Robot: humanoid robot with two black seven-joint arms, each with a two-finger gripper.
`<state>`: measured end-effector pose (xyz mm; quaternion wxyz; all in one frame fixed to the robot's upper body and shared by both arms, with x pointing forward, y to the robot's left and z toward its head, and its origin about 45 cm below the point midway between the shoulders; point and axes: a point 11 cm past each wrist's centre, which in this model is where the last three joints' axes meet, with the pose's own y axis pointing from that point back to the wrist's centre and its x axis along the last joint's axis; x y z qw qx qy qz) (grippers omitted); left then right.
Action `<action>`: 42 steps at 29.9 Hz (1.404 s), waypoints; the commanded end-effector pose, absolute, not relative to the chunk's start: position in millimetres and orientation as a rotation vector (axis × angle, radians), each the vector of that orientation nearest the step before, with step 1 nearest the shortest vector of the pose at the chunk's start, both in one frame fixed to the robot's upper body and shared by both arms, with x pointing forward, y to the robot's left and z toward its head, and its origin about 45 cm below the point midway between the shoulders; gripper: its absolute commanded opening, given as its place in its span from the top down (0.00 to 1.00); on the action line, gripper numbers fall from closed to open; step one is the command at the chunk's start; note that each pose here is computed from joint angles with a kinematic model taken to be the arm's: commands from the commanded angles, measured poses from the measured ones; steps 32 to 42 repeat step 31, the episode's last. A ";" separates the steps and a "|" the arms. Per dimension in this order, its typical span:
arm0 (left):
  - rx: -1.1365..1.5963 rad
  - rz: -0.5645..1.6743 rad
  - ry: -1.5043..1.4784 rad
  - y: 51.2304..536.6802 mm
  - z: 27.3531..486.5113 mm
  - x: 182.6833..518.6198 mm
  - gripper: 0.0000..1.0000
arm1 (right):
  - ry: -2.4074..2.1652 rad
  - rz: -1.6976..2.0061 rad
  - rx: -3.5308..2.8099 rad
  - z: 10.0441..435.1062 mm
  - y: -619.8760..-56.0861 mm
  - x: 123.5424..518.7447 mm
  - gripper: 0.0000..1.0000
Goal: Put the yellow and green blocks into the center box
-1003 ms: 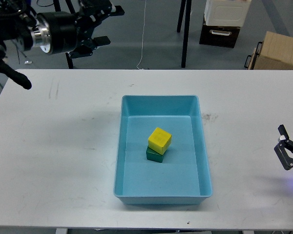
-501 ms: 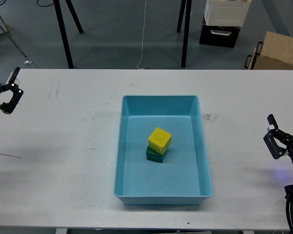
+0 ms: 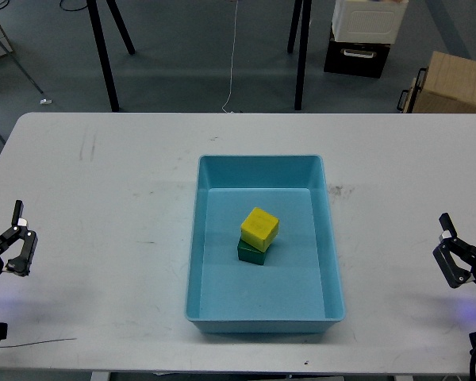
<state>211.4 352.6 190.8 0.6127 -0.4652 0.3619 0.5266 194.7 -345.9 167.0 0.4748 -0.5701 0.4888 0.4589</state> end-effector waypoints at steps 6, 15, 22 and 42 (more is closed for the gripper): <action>-1.070 1.165 0.952 326.0 174.4 204.1 0.00 | 1.156 1.159 -1.396 168.1 -326.5 185.5 0.02; -1.070 1.138 0.989 315.9 171.0 203.5 0.00 | 1.198 1.116 -1.384 172.1 -340.9 181.5 0.02; -1.064 1.130 1.003 311.5 169.2 202.8 0.00 | 1.197 1.118 -1.393 174.1 -340.1 179.4 0.02; -1.061 1.121 1.012 307.8 168.2 202.9 0.00 | 1.190 1.124 -1.395 173.9 -337.6 180.1 0.02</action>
